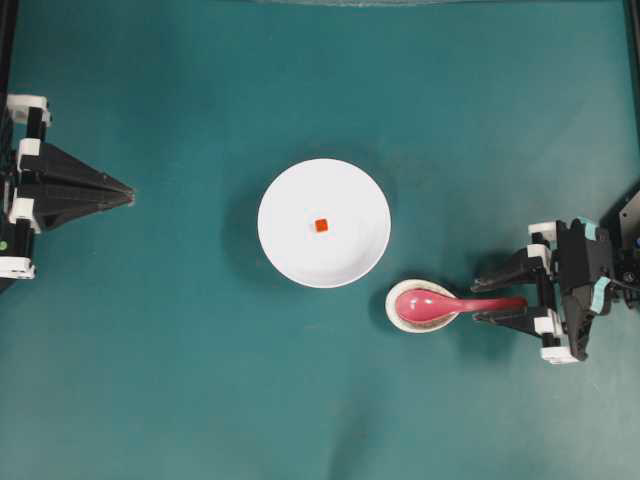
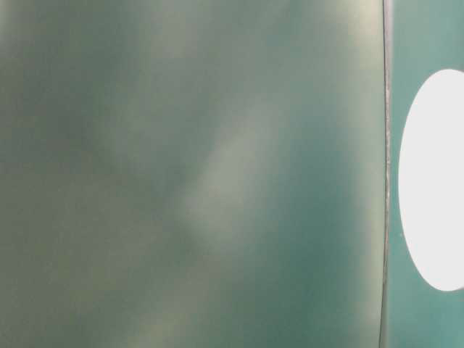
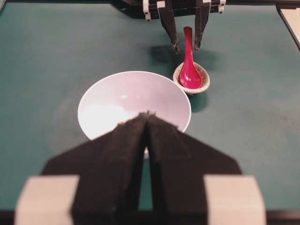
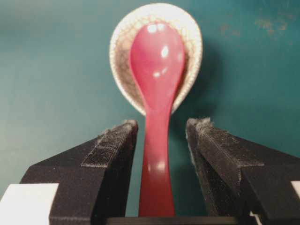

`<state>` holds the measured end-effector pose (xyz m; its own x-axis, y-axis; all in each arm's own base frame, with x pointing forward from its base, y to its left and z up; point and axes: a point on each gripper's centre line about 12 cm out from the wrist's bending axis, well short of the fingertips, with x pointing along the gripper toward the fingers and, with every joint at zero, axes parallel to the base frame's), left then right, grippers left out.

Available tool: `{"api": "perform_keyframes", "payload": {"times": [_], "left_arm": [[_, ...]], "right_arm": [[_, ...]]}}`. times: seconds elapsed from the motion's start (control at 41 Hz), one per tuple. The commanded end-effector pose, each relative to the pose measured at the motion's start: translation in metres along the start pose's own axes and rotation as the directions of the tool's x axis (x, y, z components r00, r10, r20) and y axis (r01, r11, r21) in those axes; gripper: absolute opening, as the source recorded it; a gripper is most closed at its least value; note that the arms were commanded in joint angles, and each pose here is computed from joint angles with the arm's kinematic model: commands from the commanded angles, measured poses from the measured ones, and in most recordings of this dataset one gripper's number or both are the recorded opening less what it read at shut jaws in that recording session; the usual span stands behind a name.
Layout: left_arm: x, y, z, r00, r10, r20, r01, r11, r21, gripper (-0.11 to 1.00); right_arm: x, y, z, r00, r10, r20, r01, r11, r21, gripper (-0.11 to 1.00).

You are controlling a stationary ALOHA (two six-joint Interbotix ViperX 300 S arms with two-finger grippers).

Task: Grip the spoon and scoop the red block from the bowl with right arm.
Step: 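Lower the right gripper around the pink spoon handle and close, then lift the pink spoon from the spoon rest toward the white bowl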

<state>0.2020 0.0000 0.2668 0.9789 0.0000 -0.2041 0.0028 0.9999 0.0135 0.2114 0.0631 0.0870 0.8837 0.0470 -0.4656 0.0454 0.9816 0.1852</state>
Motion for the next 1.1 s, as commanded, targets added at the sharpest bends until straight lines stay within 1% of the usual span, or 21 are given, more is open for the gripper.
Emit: {"api": "perform_keyframes", "payload": {"times": [0.0, 0.219, 0.39, 0.683, 0.853, 1.073], "left_arm": [[0.0011, 0.0007, 0.0066, 1.000, 0.003, 0.015, -0.003, 1.000, 0.004, 0.00], [0.0011, 0.0007, 0.0064, 1.000, 0.003, 0.014, -0.003, 1.000, 0.004, 0.00], [0.0011, 0.0004, 0.0070, 1.000, 0.002, 0.015, -0.002, 1.000, 0.003, 0.00], [0.0013, 0.0007, 0.0066, 1.000, 0.003, 0.012, -0.003, 1.000, 0.002, 0.00], [0.0011, 0.0004, 0.0063, 1.000, 0.002, 0.009, -0.002, 1.000, 0.003, 0.00], [0.0013, 0.0004, 0.0053, 1.000, 0.002, 0.002, -0.002, 1.000, 0.003, 0.00]], "right_arm": [[0.0011, 0.0033, 0.0031, 1.000, 0.010, 0.012, -0.010, 1.000, 0.000, 0.52], [0.0007, 0.0038, 0.0025, 1.000, 0.013, 0.010, -0.012, 1.000, -0.029, 0.52], [0.0009, 0.0049, 0.0021, 1.000, 0.017, 0.008, -0.016, 0.998, -0.060, 0.49], [0.0005, 0.0044, 0.0021, 1.000, 0.015, 0.008, -0.015, 0.997, -0.073, 0.48], [0.0005, 0.0047, 0.0020, 1.000, 0.017, 0.008, -0.016, 0.995, -0.094, 0.47], [0.0005, 0.0047, 0.0020, 1.000, 0.017, 0.008, -0.016, 0.995, -0.098, 0.36]]}}
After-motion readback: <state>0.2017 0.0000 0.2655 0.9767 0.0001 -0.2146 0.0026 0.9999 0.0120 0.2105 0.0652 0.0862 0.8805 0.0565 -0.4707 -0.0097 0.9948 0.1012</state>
